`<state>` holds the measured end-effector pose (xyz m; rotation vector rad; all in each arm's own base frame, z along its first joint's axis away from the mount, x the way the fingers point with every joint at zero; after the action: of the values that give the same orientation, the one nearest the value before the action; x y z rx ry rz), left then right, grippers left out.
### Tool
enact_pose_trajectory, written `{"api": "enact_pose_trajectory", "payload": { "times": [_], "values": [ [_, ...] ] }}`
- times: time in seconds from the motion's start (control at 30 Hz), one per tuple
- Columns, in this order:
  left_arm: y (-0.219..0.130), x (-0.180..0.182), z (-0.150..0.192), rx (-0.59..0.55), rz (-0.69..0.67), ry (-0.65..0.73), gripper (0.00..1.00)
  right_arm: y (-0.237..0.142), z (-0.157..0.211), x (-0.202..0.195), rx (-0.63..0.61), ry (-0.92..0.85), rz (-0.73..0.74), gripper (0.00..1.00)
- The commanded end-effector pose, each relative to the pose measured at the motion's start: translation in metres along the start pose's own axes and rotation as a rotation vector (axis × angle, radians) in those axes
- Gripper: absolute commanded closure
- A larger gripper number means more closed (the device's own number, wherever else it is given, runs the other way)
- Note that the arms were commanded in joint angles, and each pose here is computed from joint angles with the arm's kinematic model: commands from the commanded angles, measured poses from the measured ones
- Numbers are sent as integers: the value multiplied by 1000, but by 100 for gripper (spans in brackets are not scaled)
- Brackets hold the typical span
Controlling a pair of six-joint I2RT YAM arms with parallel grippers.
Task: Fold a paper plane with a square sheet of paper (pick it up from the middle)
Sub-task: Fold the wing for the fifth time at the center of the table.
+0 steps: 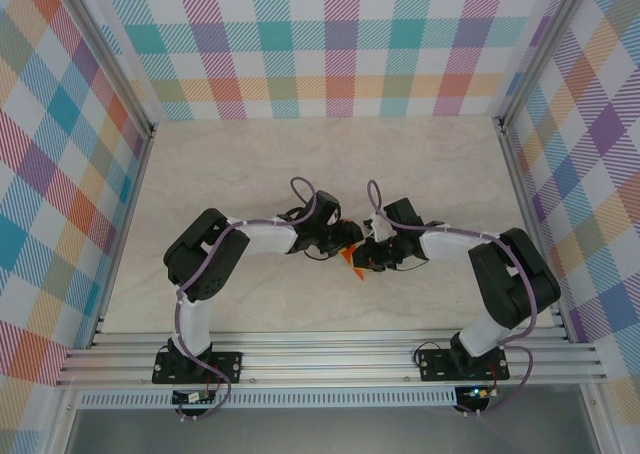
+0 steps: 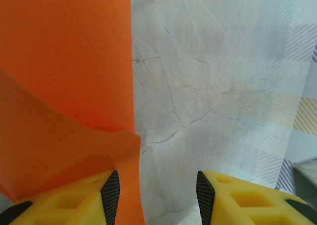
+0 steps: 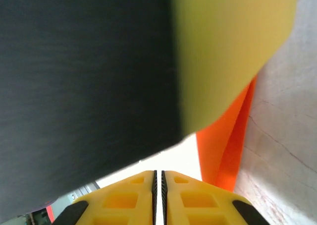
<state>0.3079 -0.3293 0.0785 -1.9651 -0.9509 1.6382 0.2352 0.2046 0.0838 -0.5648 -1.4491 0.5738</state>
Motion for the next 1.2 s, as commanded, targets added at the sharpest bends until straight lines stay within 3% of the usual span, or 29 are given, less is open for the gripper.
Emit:
{"api": "enact_pose_trajectory", "payload": {
  "times": [0.0, 0.33, 1.17],
  "values": [
    [5, 7, 5, 33, -42, 9, 52, 6, -5, -2, 32, 26, 5, 87],
    [5, 9, 6, 41, -56, 14, 52, 20, 2, -28, 75, 105, 51, 87],
    [7, 16, 7, 50, -95, 5, 54, 13, 35, -46, 125, 167, 80, 86]
  ]
}}
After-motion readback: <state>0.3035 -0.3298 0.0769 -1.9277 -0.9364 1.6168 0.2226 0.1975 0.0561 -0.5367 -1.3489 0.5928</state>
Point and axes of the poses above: each hand's point on the last joint's axis, 136 mm out from that joint toward the fingers, its own y axis out along the fingers, its own x axis along the line the jaws close on, z = x × y, the point moved 6 cm from there along -y, back along the fingers, and after that the axes turned 10 degrees about y, right-handed, at the moved point
